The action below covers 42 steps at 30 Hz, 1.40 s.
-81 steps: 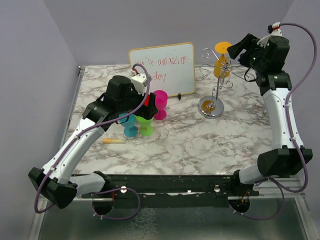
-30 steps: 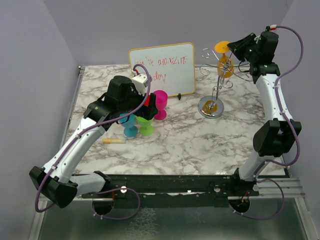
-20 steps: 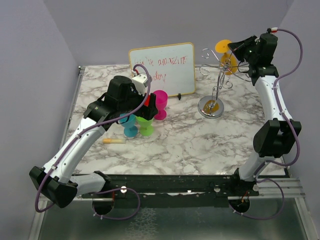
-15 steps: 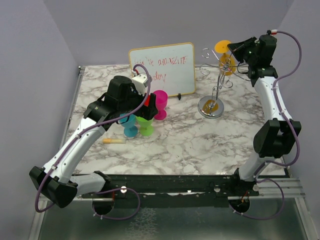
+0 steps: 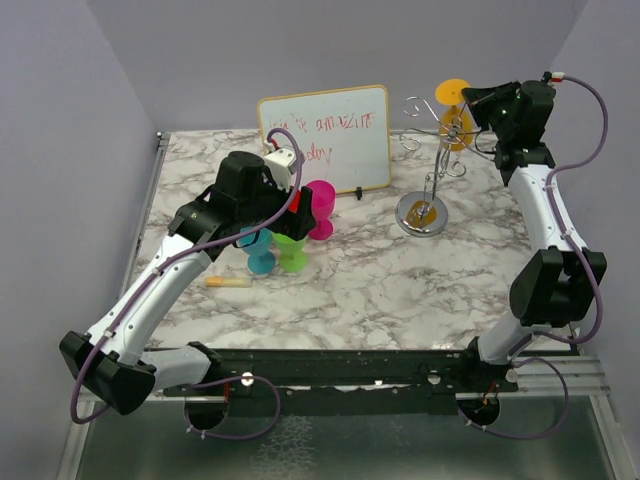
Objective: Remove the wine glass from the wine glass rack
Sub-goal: Pick up the wine glass from the wine rack.
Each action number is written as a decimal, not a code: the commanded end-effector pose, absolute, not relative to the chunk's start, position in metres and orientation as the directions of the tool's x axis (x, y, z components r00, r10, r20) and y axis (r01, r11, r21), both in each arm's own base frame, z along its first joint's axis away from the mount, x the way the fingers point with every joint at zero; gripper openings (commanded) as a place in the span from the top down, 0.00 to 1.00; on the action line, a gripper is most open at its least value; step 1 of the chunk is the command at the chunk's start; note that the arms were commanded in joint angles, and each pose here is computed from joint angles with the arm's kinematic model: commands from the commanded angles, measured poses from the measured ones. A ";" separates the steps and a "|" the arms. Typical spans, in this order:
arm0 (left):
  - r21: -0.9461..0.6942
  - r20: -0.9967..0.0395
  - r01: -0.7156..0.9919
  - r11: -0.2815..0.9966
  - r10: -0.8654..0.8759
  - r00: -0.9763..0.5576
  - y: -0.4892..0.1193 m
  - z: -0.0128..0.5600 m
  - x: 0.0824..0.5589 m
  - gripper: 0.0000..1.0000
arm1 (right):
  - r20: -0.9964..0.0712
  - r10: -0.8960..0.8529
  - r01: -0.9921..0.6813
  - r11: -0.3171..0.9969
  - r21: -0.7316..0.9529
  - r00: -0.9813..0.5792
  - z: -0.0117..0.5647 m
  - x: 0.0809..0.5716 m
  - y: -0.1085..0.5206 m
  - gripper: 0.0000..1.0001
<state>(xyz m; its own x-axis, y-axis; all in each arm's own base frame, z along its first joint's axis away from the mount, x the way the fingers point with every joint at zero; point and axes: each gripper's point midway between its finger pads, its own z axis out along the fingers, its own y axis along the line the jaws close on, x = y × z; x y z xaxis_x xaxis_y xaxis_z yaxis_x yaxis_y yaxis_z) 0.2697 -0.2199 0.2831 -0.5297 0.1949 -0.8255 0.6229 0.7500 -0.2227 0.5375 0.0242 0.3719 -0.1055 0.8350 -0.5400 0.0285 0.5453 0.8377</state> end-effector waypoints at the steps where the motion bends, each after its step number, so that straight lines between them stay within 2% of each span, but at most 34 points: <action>1: -0.218 -0.827 0.625 0.750 0.198 -0.526 -0.220 0.284 0.272 0.12 | -0.520 0.853 -0.007 0.521 0.854 0.040 0.407 0.529 0.008 1.00; 11: -0.228 -0.822 0.623 0.748 0.195 -0.535 -0.220 0.282 0.270 0.12 | -0.504 0.853 0.020 0.506 0.862 0.133 0.410 0.520 -0.008 0.99; 21: -0.242 -0.820 0.620 0.746 0.185 -0.542 -0.221 0.283 0.269 0.12 | -0.520 0.844 0.027 0.521 0.853 0.131 0.412 0.531 -0.009 0.99; 26: -0.235 -0.824 0.620 0.749 0.184 -0.536 -0.219 0.284 0.268 0.12 | -0.535 0.823 0.046 0.537 0.843 0.192 0.418 0.521 -0.019 0.99; 42: -0.244 -0.826 0.624 0.742 0.178 -0.534 -0.220 0.287 0.265 0.12 | -0.570 0.781 0.159 0.548 0.821 0.254 0.410 0.510 -0.041 0.99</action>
